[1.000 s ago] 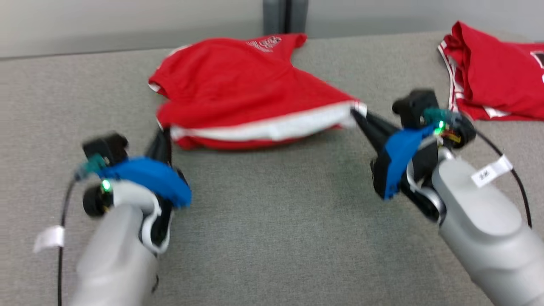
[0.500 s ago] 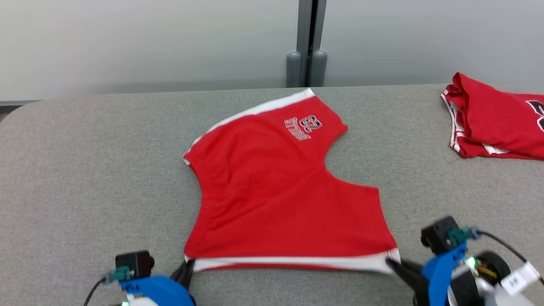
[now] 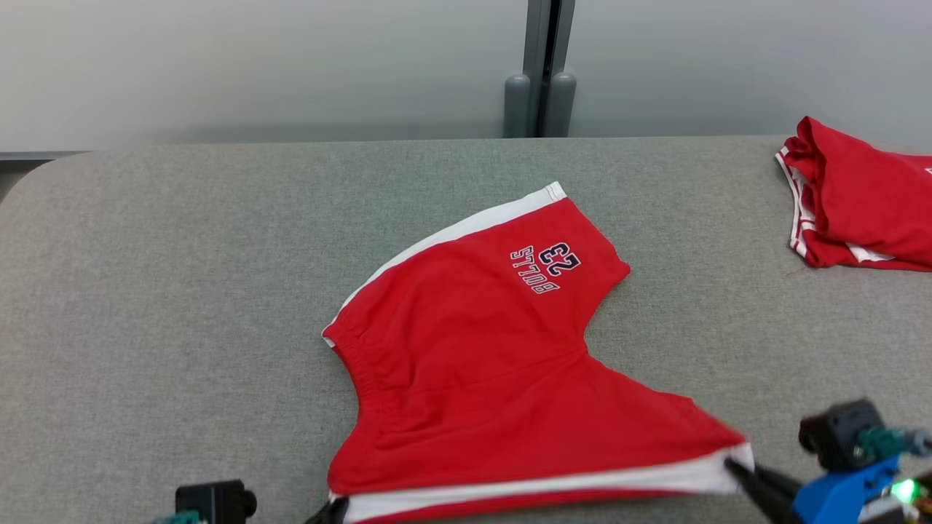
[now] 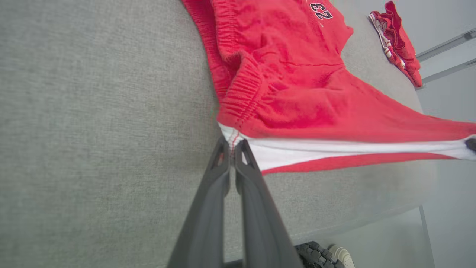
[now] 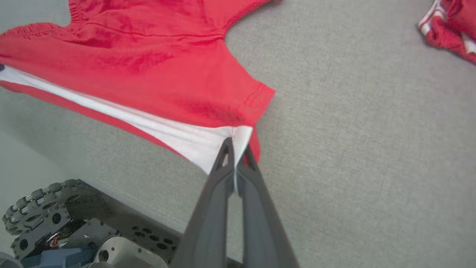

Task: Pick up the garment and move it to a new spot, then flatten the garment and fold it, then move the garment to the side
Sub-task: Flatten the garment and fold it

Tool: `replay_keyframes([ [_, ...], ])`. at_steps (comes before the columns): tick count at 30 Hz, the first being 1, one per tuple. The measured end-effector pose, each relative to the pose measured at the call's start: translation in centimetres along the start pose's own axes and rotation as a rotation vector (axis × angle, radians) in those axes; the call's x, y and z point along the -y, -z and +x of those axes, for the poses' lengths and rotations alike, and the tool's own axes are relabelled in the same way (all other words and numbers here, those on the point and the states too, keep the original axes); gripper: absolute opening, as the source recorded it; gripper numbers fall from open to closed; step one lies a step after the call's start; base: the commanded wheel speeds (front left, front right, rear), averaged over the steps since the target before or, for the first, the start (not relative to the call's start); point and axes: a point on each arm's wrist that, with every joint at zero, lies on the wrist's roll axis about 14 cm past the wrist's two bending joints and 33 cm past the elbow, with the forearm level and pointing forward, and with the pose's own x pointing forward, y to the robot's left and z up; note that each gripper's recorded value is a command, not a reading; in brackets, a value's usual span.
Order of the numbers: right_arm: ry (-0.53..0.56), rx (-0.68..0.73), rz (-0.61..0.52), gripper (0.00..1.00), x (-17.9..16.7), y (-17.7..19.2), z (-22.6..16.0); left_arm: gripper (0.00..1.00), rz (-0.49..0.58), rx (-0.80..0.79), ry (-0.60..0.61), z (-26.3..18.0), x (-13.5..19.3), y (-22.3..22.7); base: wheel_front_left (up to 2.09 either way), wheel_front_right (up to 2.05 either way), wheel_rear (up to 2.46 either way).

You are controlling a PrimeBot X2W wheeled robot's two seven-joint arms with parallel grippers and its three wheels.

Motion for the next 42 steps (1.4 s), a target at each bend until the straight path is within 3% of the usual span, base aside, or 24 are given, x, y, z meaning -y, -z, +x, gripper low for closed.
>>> replay_keyframes([
  [10,0.004,0.175,-0.175,0.00,1.9,-9.8,3.9,0.00,0.037,0.119,0.097,4.6,3.5,-7.0,0.00,0.00,0.00],
  [20,-0.042,0.307,-0.281,0.00,2.0,-17.9,11.0,0.00,0.012,0.205,-0.025,9.2,1.0,-11.3,0.00,0.00,0.00],
  [30,-0.061,0.325,-0.273,0.00,2.4,-20.3,18.5,0.00,-0.030,0.231,-0.138,12.7,-2.3,-12.5,0.00,0.00,0.00],
  [40,-0.114,0.276,-0.248,0.00,0.7,-19.2,23.7,0.00,-0.052,0.229,-0.196,14.4,-4.5,-12.4,0.00,0.00,0.00],
  [41,-0.115,0.269,-0.244,1.00,0.7,-19.0,24.0,0.38,-0.050,0.228,-0.193,14.5,-4.4,-12.3,0.00,0.00,0.00],
  [42,-0.117,0.266,-0.238,1.00,0.6,-18.9,24.2,1.00,-0.050,0.233,-0.190,14.6,-4.3,-12.4,0.00,0.00,0.00],
])
